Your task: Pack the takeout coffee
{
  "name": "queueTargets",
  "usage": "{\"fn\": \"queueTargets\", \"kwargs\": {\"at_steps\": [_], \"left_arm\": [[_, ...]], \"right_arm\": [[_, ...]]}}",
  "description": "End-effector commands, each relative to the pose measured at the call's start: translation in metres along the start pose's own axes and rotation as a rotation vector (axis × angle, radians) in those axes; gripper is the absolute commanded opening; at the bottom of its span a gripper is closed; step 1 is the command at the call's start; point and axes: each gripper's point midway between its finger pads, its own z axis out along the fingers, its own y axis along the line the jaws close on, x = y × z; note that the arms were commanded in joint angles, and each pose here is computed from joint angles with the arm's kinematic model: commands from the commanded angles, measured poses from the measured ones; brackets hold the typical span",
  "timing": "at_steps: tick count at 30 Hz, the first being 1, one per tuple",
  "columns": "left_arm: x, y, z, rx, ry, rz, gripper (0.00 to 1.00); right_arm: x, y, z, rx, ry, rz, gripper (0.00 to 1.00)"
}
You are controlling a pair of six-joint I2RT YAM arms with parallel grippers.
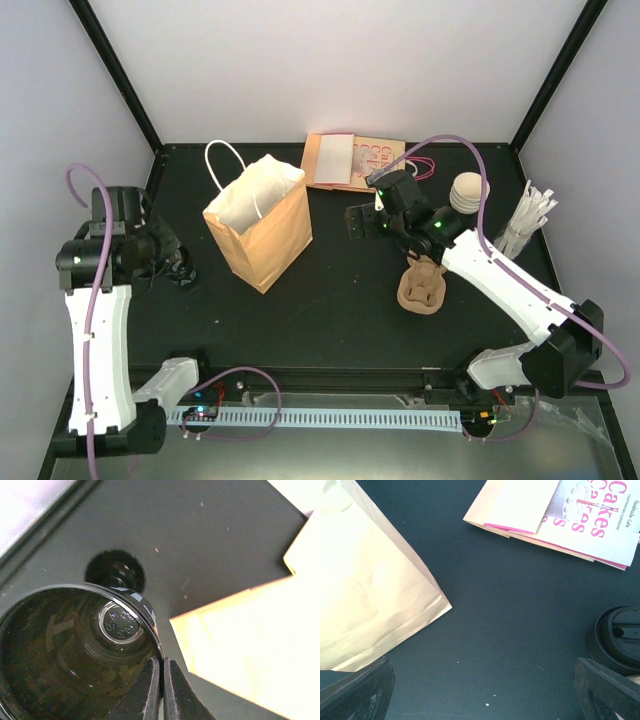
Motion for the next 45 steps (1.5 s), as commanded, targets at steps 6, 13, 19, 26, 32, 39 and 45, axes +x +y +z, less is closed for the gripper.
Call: {"fn": "queueTargets", "kwargs": {"at_steps": [6, 13, 19, 26, 32, 39, 45], "left_arm": [[0.081, -0.022, 0.015, 0.158, 0.241, 0.085, 0.02], [0.108, -0.031, 0.007, 0.155, 0.303, 0.159, 0.02], [0.13, -0.035, 0.002, 0.178, 0.351, 0.225, 0.02], [0.121, -0.043, -0.011, 0.185, 0.312, 0.287, 0.02], [0.13, -0.046, -0.017, 0.177, 0.335, 0.373, 0.02], [0.146, -0.053, -0.029, 0.228, 0.367, 0.445, 0.02], [0.163, -0.06, -0.031, 0.245, 0.399, 0.536, 0.02]], "right_arm": [[-0.002, 0.001, -0.001, -0.023, -0.042, 0.004, 1.0], [0.004, -0.004, -0.002, -0.01, -0.052, 0.006, 1.0], [0.012, -0.009, 0.0, 0.0, -0.053, 0.011, 1.0], [0.017, -0.01, 0.005, 0.004, -0.041, 0.009, 1.0], [0.016, -0.012, 0.006, 0.018, -0.045, 0.003, 1.0], [0.02, -0.014, 0.01, 0.026, -0.031, 0.004, 1.0], [0.021, -0.014, 0.012, 0.028, -0.032, 0.009, 1.0]]}}
